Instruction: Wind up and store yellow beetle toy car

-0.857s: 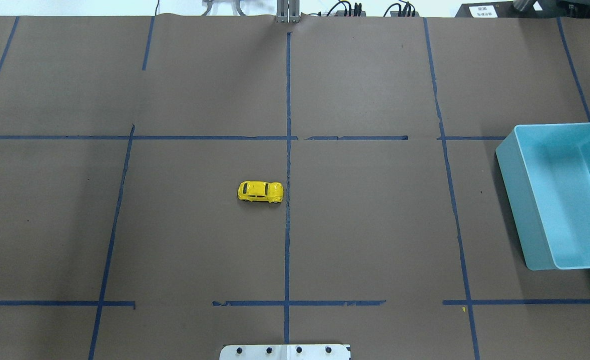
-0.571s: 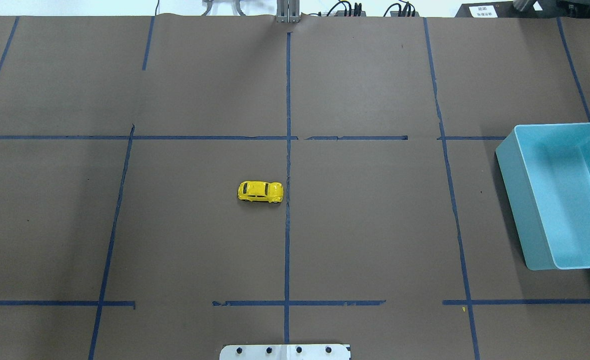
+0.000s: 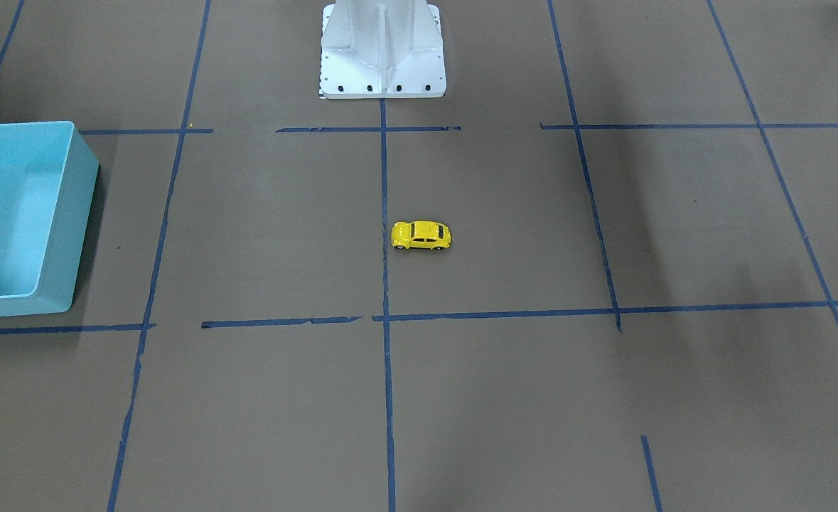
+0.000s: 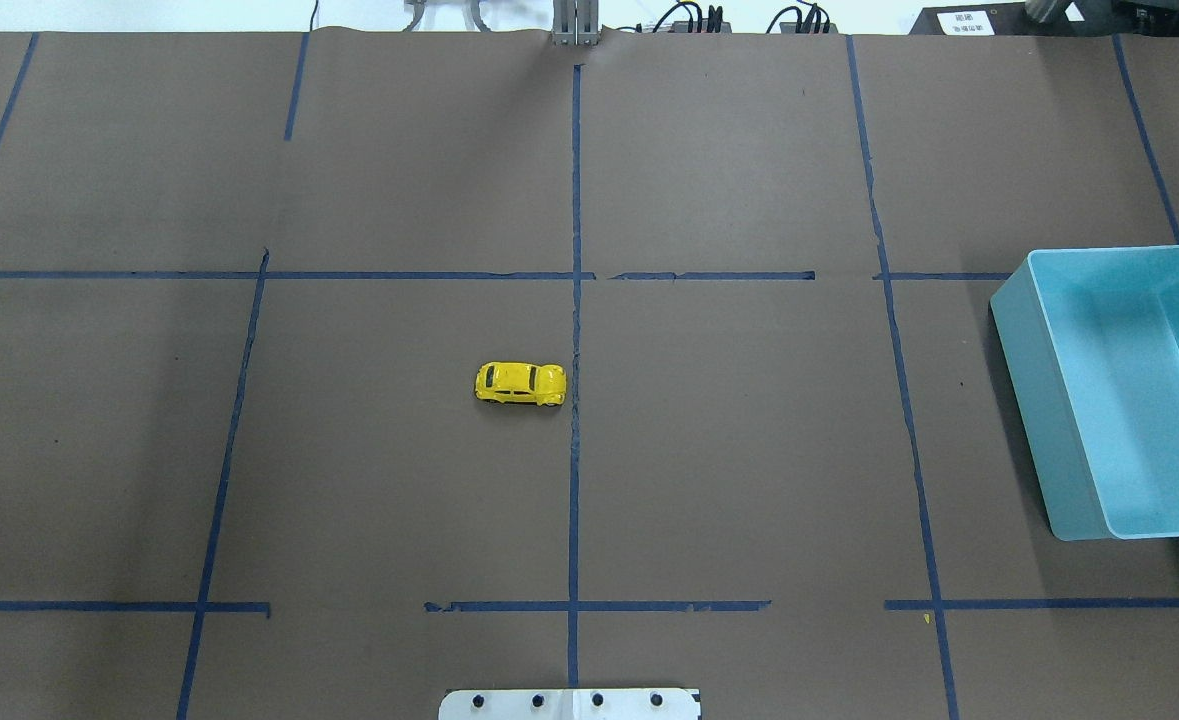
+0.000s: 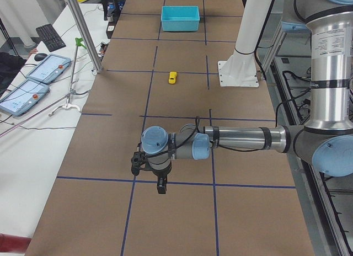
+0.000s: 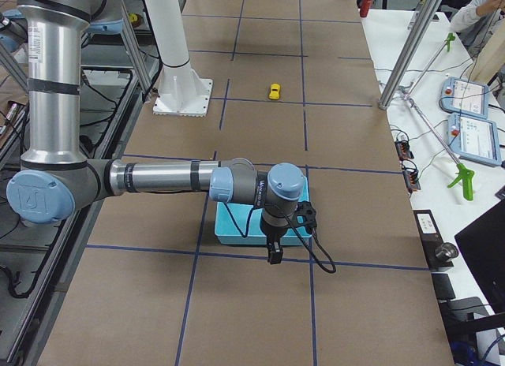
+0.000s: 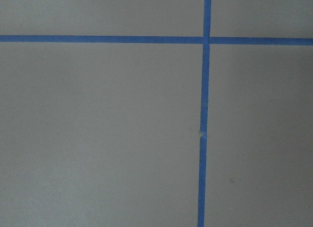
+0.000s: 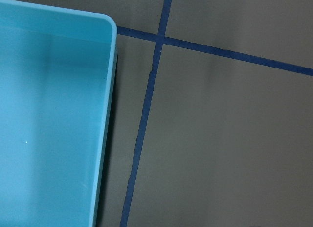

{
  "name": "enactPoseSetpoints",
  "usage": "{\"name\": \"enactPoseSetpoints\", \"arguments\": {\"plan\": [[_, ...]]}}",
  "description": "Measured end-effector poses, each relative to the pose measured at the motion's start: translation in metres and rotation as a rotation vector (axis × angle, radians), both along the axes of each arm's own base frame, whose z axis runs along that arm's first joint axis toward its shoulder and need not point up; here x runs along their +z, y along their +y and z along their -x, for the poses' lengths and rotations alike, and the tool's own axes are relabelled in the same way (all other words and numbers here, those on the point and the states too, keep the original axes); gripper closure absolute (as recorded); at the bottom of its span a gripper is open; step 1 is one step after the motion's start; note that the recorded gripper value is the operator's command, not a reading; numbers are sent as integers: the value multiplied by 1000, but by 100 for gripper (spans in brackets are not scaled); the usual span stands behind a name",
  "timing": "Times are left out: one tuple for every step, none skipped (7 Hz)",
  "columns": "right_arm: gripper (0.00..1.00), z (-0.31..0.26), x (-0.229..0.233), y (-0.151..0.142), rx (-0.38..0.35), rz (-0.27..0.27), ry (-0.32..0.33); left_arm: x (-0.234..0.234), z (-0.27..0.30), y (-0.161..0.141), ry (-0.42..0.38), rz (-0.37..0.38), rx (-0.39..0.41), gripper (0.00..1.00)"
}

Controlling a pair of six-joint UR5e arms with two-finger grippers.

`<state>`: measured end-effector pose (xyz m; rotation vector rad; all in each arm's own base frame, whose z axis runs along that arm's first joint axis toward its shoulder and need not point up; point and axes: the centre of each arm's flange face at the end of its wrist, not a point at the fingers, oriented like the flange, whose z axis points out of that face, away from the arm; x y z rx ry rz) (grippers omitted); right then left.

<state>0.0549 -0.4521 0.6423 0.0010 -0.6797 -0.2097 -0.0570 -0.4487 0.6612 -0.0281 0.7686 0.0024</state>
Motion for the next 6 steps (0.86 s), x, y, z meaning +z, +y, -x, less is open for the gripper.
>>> {"name": "enactPoseSetpoints", "arguments": {"plan": [[0,0,0,0,0,0,0,-3,0,-3,-2,-8,3,0],[0,0,0,0,0,-1,0,-6,0,-6,-3,-17,4,0],[0,0,-1,-1,0,-2,-1,-15,-1,-15,-3,-36,6,0],[0,0,-2,-1,0,-6,-2,-37,-10,-35,-1,-57,24,0],[0,0,-4,-2,-1,-11,-2,-78,-39,-64,0,-60,79,0],[0,0,-5,-2,-2,-13,-2,-138,-81,-99,2,-74,149,0]]}}
